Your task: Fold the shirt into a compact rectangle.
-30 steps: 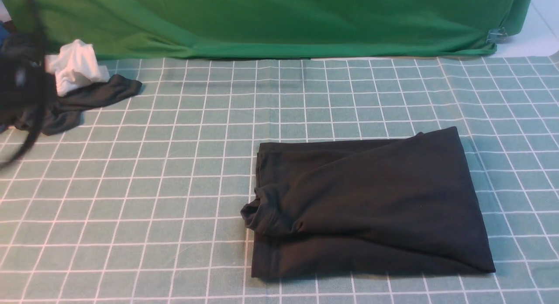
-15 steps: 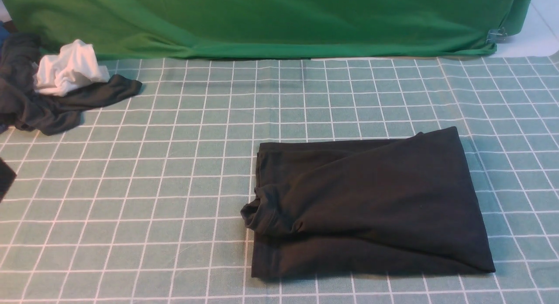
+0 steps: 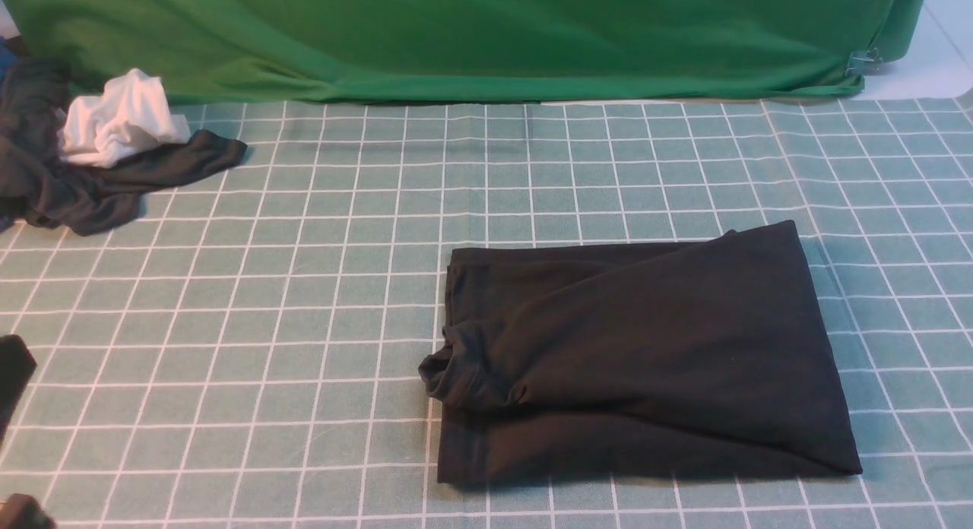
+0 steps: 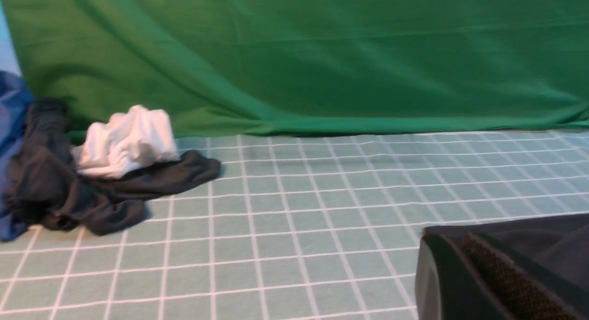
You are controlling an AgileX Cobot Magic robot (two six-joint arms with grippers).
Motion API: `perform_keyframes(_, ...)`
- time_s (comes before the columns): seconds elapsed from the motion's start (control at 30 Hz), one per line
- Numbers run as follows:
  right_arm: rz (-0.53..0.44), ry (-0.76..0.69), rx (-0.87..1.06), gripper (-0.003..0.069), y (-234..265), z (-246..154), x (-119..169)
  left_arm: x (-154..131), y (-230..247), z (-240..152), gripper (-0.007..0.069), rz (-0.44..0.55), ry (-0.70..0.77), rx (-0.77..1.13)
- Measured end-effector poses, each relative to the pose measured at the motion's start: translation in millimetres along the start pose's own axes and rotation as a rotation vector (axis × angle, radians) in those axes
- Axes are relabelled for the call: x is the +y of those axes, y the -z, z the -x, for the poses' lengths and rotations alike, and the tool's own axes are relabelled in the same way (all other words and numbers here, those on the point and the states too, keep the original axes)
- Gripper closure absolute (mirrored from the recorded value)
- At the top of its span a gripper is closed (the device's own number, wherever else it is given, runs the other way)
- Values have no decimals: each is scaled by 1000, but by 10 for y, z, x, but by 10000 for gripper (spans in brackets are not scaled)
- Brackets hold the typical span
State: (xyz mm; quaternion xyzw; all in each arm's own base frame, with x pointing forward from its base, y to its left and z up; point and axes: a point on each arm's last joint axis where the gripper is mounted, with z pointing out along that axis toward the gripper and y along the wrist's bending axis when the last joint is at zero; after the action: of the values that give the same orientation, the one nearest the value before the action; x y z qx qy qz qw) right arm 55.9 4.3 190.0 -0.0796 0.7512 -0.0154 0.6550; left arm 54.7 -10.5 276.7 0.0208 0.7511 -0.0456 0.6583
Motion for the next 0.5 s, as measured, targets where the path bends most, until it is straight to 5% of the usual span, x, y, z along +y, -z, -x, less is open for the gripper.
perform_keyframes(0.33, 0, 0, 0, 420, 0, 0, 0, 128, -106, -779, 609, 101, 125, -31)
perform_keyframes(0.5, 0, 0, 1, 420, 0, -1, 0, 129, -111, -853, 609, 103, 138, 16)
